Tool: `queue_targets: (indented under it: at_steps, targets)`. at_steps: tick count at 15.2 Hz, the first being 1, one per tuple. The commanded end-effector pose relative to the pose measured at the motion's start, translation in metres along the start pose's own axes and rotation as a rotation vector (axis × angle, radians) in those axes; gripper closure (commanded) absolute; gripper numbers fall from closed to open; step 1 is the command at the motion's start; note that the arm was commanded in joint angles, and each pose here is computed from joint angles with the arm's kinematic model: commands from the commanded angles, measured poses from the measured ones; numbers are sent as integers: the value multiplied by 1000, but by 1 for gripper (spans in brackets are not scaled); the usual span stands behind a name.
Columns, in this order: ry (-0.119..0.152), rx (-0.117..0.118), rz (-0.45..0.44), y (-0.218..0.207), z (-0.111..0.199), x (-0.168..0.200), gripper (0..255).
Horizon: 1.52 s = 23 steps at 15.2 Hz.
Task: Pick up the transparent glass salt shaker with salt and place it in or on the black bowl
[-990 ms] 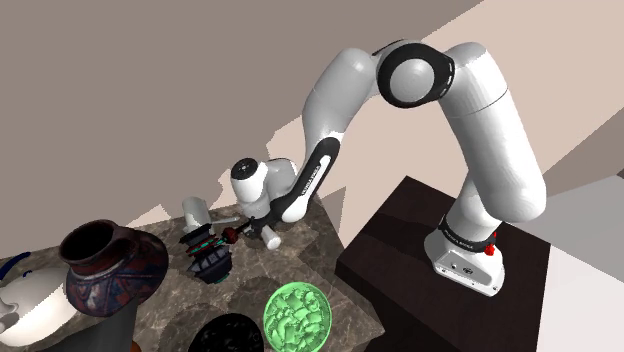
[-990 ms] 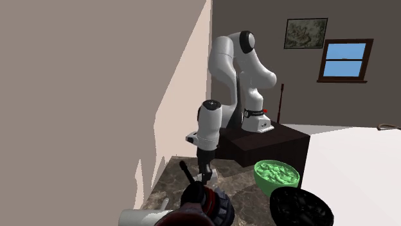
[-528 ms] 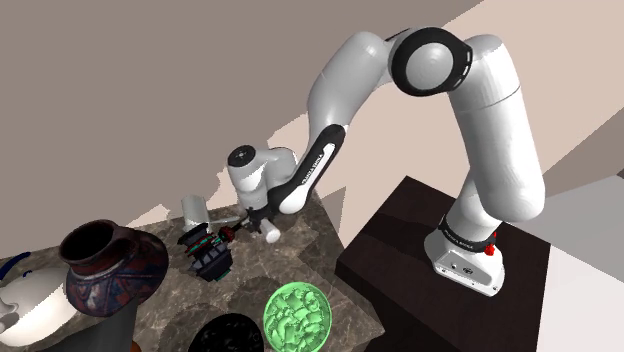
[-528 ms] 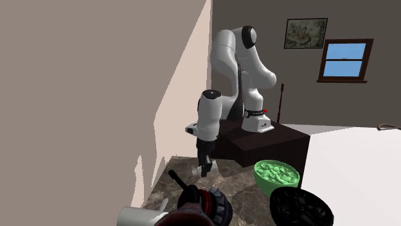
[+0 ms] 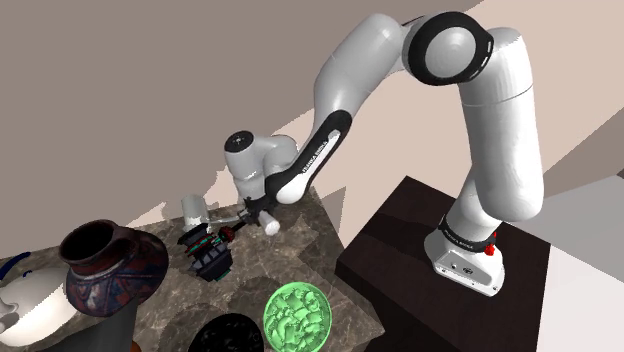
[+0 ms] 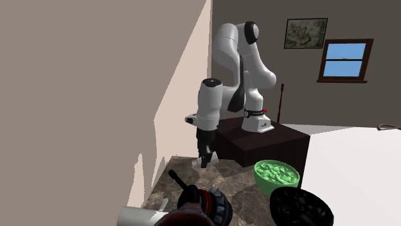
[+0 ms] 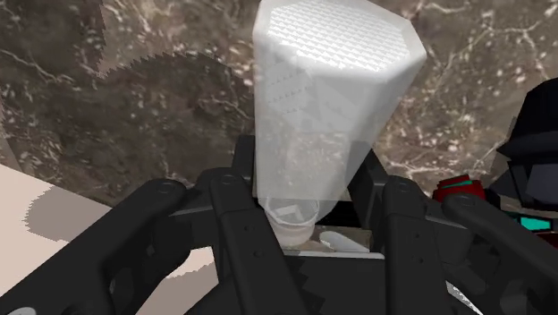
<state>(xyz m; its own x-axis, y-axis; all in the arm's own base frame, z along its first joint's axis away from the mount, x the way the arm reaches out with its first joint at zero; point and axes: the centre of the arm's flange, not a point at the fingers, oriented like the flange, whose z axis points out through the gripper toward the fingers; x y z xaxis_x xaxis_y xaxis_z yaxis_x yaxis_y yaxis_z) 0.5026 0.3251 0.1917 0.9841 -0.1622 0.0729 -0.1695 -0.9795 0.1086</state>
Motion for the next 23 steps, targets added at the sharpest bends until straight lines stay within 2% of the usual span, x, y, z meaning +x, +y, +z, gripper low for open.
queue_targets:
  at_steps: [1, 11, 23]
  targets:
    - [0, 0, 0, 0, -10, 1, 255]
    - [0, 0, 0, 6, -61, 4, 255]
    - [0, 0, 0, -110, -82, -102, 255]
